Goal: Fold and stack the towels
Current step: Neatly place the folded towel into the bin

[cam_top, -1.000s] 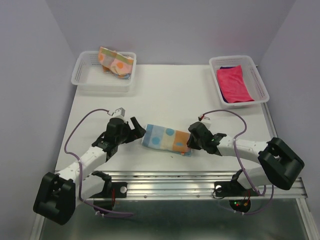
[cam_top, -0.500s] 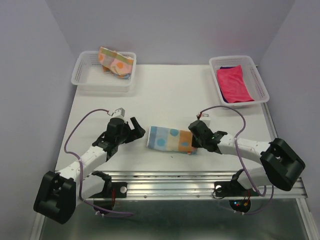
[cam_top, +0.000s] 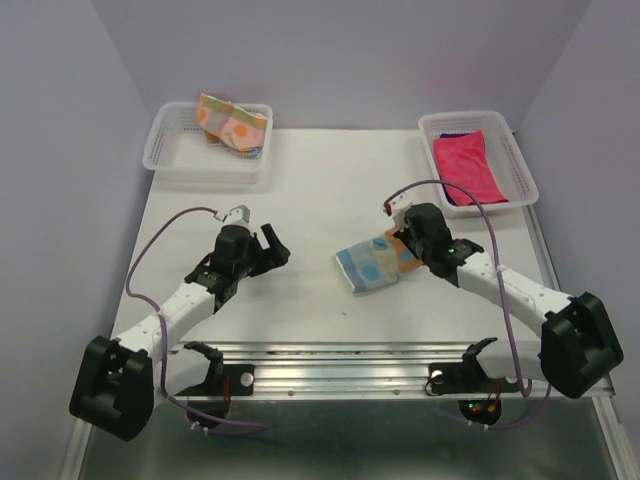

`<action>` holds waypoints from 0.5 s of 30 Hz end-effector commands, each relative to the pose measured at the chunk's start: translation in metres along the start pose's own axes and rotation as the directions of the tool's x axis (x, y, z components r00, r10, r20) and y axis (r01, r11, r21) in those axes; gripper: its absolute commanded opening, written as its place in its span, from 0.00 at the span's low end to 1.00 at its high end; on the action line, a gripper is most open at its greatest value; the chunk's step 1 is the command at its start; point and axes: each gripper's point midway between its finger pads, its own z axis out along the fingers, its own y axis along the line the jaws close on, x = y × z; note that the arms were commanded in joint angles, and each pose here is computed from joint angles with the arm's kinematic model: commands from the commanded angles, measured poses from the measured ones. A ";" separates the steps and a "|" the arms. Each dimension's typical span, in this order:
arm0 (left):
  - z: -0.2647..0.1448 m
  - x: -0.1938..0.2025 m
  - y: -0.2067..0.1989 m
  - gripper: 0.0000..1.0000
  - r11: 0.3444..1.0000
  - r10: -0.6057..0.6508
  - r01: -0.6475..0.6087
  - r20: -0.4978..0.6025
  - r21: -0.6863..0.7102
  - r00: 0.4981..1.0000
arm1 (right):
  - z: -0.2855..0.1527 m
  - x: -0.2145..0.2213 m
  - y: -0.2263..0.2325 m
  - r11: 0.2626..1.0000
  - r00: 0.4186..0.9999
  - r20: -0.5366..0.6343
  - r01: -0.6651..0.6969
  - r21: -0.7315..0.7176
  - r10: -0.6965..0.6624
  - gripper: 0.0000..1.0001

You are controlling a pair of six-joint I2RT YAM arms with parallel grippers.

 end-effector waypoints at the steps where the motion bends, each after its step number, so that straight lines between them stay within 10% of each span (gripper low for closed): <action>1: -0.005 -0.030 -0.019 0.99 0.999 0.019 -0.021 0.067 0.024 0.998 | -0.018 -0.037 -0.049 0.960 0.949 0.141 0.277 0.050 -0.282 0.01; 15: -0.007 -0.092 -0.031 0.99 0.995 0.027 -0.010 0.165 -0.102 0.986 | -0.030 -0.043 -0.141 0.756 0.740 0.183 0.654 0.030 -0.648 0.01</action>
